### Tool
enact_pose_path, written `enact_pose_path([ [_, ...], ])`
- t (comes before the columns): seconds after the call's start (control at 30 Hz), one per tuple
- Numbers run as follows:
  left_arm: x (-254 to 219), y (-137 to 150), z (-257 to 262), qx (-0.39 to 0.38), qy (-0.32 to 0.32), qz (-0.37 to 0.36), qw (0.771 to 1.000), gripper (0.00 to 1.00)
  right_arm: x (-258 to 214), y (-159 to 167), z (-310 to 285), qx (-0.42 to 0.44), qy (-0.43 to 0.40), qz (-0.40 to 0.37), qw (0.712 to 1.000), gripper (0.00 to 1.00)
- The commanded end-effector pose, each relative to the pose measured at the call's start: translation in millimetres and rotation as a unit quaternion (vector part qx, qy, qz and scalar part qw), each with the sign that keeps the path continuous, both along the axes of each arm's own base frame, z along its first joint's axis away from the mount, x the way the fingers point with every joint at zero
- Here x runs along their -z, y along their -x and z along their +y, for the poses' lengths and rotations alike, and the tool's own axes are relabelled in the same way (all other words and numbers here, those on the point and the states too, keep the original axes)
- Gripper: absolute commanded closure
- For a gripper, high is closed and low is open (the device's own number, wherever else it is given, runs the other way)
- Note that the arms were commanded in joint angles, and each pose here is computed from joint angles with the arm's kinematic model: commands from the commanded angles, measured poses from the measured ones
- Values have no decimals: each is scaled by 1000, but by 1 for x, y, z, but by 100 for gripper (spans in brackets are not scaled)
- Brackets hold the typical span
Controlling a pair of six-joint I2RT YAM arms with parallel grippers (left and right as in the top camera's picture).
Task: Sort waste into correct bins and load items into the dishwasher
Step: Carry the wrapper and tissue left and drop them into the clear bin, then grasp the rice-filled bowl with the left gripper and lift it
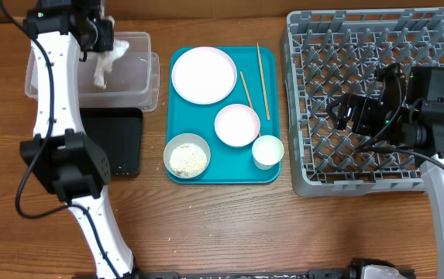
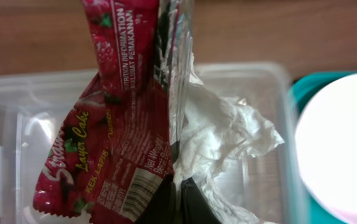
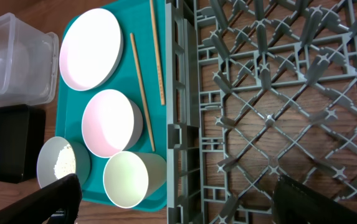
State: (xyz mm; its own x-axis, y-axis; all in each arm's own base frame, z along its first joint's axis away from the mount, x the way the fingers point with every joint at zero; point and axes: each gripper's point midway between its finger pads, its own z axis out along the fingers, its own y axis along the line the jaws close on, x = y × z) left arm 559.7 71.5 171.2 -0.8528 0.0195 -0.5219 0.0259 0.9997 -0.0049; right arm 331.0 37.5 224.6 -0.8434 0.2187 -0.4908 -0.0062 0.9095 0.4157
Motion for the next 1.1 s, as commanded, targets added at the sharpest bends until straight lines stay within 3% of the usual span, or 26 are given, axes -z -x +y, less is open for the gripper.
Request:
enact_pose_path([
  [0.0,33,1,-5,17,11,32,999,77,-10,-3,1,0,-4,-14,1000,0],
  [0.1,23,0,-10,25,24,21,999,38,-10,-3,1,0,-4,-14,1000,0],
  [0.23,-28,5,-14,30,25,-16,999,17,-10,-3,1,0,-4,-14,1000,0],
  [0.47,-144,58,-36,51,37,-81,995,16,-10,-3,1,0,-4,-14,1000,0],
  [0.67,-204,127,-49,57,33,-99,993,26,-9,-1,1,0,-4,-9,1000,0],
  [0.87,-208,179,-71,75,74,-51,993,28,-8,0,1,0,-5,-6,1000,0],
  [1.07,-181,186,-118,131,121,8,984,31,-8,0,1,0,-5,-6,1000,0],
])
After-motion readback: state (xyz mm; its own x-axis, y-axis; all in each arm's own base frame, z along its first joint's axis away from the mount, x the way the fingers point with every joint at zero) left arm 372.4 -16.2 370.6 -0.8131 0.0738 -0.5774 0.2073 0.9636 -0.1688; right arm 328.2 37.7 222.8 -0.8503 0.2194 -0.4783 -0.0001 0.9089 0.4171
